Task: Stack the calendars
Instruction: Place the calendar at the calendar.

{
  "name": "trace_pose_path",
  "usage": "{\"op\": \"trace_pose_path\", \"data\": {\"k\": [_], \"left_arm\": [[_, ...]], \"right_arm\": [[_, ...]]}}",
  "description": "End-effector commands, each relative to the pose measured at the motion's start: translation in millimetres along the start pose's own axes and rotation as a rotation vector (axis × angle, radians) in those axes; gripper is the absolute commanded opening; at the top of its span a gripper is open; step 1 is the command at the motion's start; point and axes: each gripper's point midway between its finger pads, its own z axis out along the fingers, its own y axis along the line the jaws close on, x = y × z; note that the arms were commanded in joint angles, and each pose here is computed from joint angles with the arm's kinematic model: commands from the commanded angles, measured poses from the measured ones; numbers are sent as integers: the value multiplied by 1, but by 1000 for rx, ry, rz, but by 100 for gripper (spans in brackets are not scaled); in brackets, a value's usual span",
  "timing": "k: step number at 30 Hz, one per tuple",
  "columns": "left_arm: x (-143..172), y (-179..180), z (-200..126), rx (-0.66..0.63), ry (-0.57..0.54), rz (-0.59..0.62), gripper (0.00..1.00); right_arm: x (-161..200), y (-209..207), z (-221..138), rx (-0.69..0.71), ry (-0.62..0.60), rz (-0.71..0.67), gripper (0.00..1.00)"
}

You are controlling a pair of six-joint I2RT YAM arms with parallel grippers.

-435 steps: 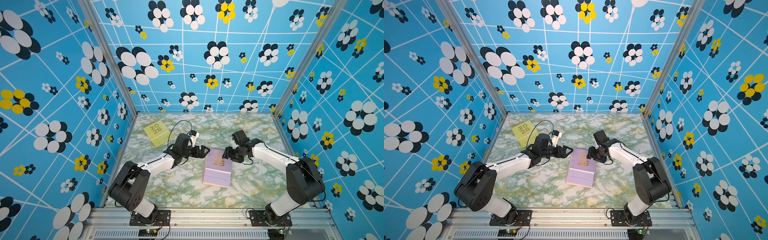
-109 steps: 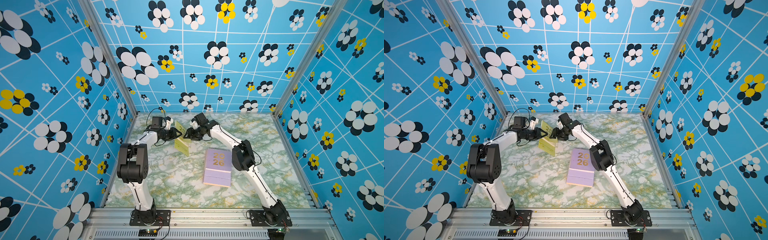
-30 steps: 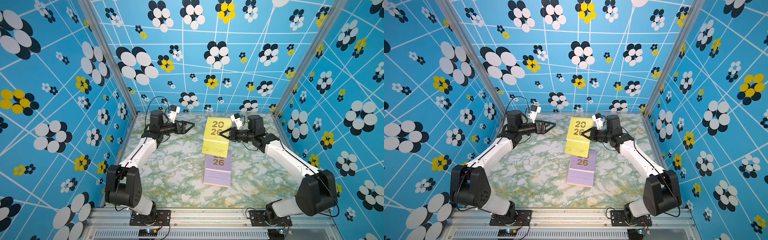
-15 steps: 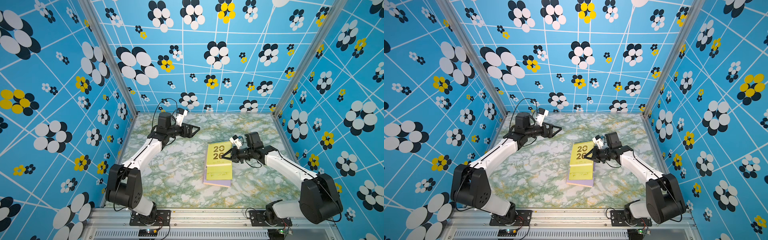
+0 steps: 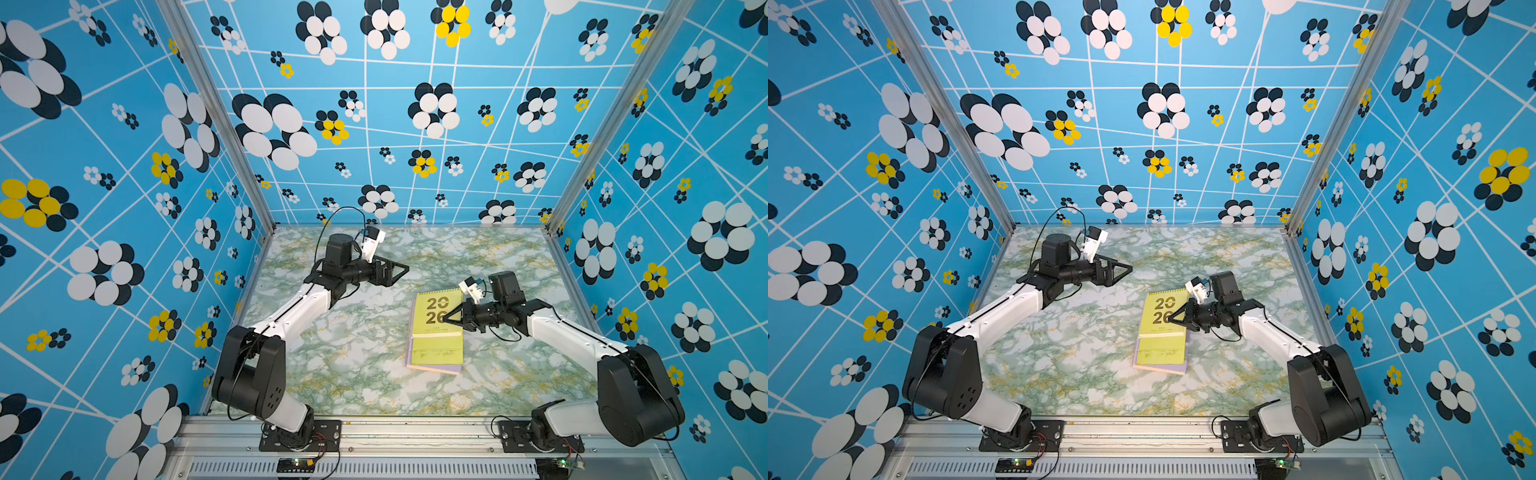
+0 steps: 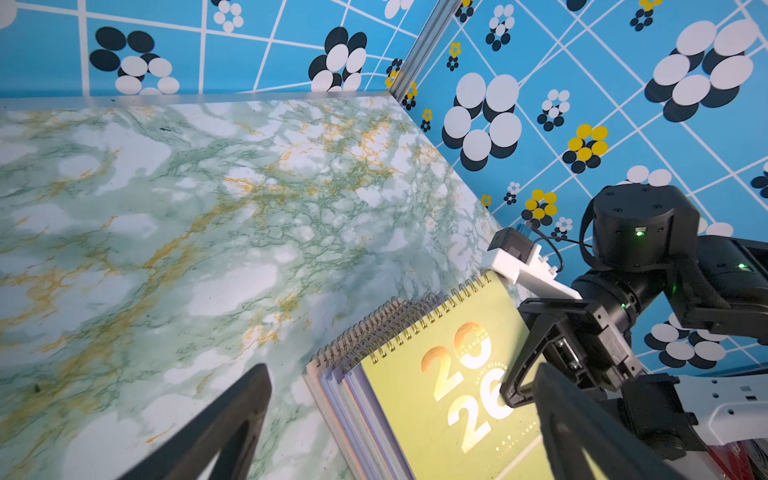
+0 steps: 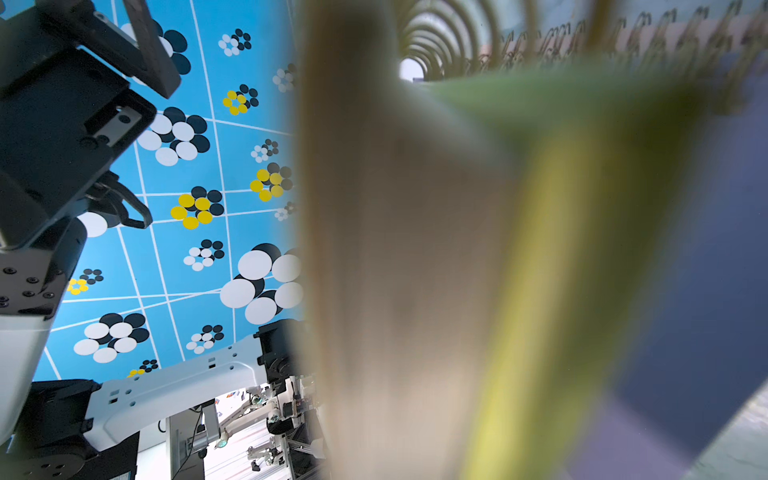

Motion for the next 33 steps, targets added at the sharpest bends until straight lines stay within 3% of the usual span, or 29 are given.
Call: {"op": "trace_pose_path", "data": {"k": [1, 11, 21, 33], "left_arm": [[1, -13, 5, 69, -18, 6, 99], [27, -25, 25, 56, 58, 30, 100], [64, -66, 51, 221, 109, -11, 100], [113, -80, 68, 198, 187, -39, 99]], "right_arm": [[-2, -2, 3, -16, -4, -5, 0], [4, -25, 5, 84, 10, 23, 0], [6, -42, 2, 173, 2, 41, 0], [11, -58, 0, 245, 1, 64, 7]]}}
